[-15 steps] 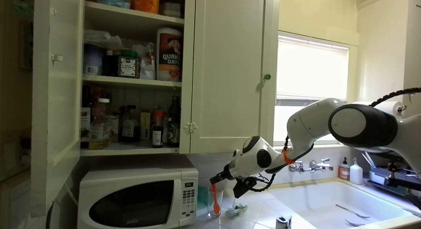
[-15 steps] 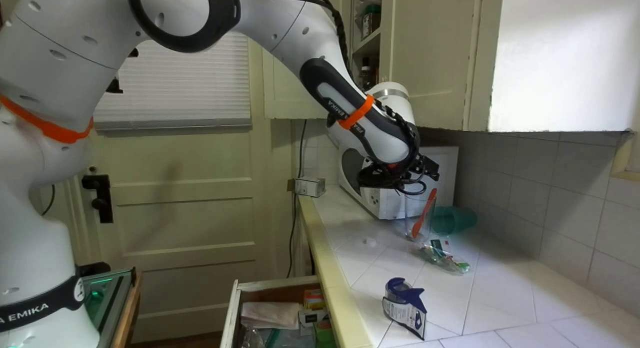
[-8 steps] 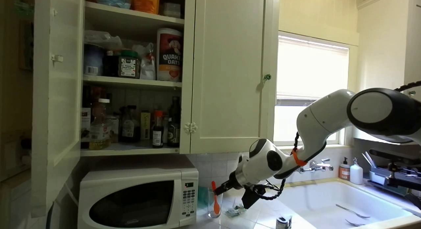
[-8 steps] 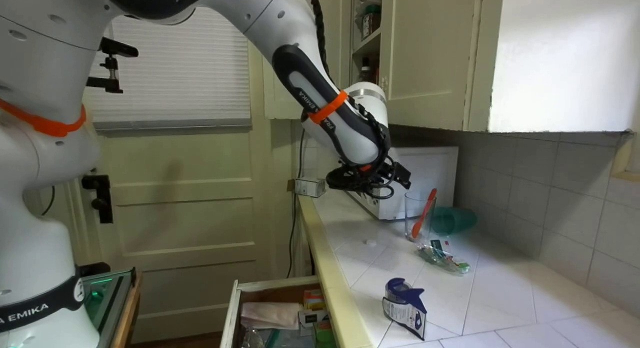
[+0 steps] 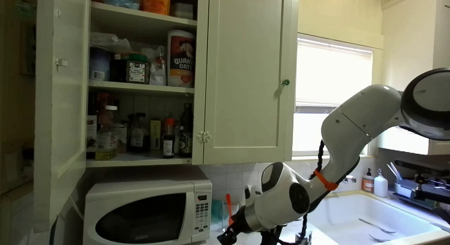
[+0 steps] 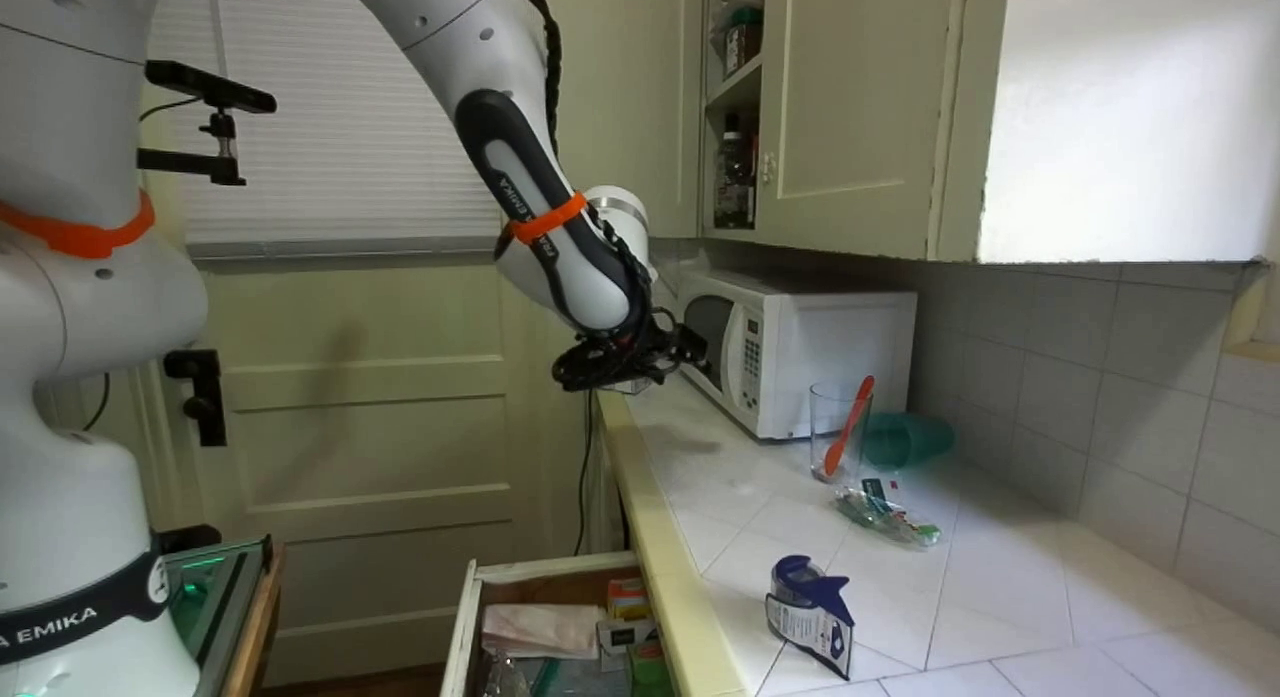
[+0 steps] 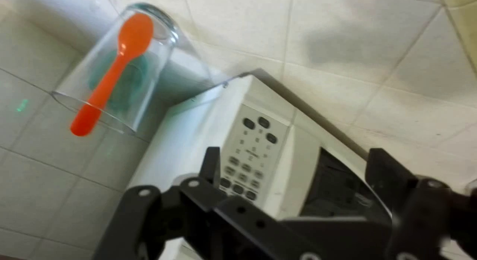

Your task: Put the orange marker inside the glass on the counter

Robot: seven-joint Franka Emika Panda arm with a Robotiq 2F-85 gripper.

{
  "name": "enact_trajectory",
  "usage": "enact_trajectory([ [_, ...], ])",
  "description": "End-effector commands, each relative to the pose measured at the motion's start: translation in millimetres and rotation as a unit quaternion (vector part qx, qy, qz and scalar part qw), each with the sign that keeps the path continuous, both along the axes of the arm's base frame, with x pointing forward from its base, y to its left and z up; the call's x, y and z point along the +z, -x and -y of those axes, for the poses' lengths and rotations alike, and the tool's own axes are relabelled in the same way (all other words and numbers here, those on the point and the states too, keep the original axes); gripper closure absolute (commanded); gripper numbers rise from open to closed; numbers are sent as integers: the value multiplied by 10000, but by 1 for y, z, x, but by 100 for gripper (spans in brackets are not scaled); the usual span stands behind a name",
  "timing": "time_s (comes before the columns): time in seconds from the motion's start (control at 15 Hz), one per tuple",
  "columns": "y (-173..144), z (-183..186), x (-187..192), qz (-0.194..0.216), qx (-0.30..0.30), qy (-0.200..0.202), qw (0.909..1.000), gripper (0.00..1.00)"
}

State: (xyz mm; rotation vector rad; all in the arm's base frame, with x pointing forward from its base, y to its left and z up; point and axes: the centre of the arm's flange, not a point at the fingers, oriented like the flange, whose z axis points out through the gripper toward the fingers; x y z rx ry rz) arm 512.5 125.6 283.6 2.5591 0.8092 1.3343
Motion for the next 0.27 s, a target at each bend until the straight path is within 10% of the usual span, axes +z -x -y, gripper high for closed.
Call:
enact_trajectory([
  [0.0,43,-32,-8,567,630,530,9950,0],
  [0.2,24,-72,12,579,690,455,9949,0],
])
